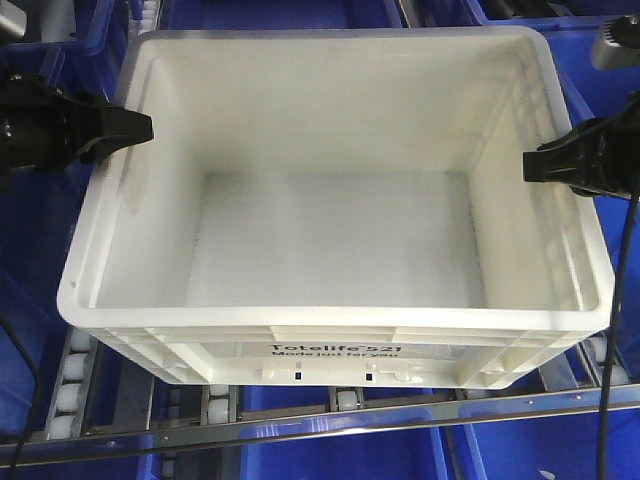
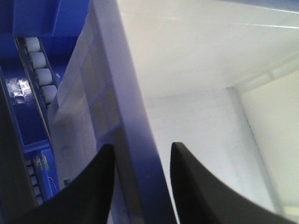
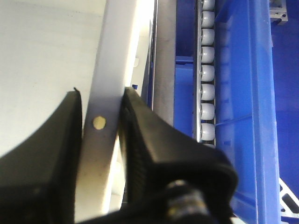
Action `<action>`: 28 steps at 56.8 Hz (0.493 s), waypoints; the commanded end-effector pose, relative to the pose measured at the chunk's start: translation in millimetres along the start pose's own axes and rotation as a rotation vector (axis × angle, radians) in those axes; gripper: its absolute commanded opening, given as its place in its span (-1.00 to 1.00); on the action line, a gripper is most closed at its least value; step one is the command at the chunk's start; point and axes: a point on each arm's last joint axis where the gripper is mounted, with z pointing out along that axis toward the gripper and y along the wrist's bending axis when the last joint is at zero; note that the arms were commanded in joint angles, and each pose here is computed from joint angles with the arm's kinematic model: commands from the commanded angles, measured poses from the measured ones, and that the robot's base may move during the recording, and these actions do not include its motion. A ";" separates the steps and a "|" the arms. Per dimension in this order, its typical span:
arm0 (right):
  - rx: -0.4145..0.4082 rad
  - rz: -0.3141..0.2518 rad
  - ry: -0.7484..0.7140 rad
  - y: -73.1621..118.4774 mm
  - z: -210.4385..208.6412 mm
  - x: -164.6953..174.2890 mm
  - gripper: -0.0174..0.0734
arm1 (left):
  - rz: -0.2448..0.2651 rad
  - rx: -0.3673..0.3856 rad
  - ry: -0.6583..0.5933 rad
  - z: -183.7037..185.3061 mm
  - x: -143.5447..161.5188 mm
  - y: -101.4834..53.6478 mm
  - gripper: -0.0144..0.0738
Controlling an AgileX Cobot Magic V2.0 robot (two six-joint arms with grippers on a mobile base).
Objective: Move bin from left to right shelf
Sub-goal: 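Hold the tote above the roller shelf while the base aligns, then push the tote forward onto the rollers with both grippers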
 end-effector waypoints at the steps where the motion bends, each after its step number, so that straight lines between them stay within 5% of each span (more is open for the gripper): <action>1: -0.077 0.047 -0.227 13.3 -18.6 -28.1 -0.63 | -0.038 0.281 -0.001 -16.6 -8.8 -49.3 -0.68; 28: -0.043 0.020 -0.300 10.5 -20.2 -34.4 -0.63 | -0.011 0.287 0.040 -16.8 -4.7 -49.9 -0.68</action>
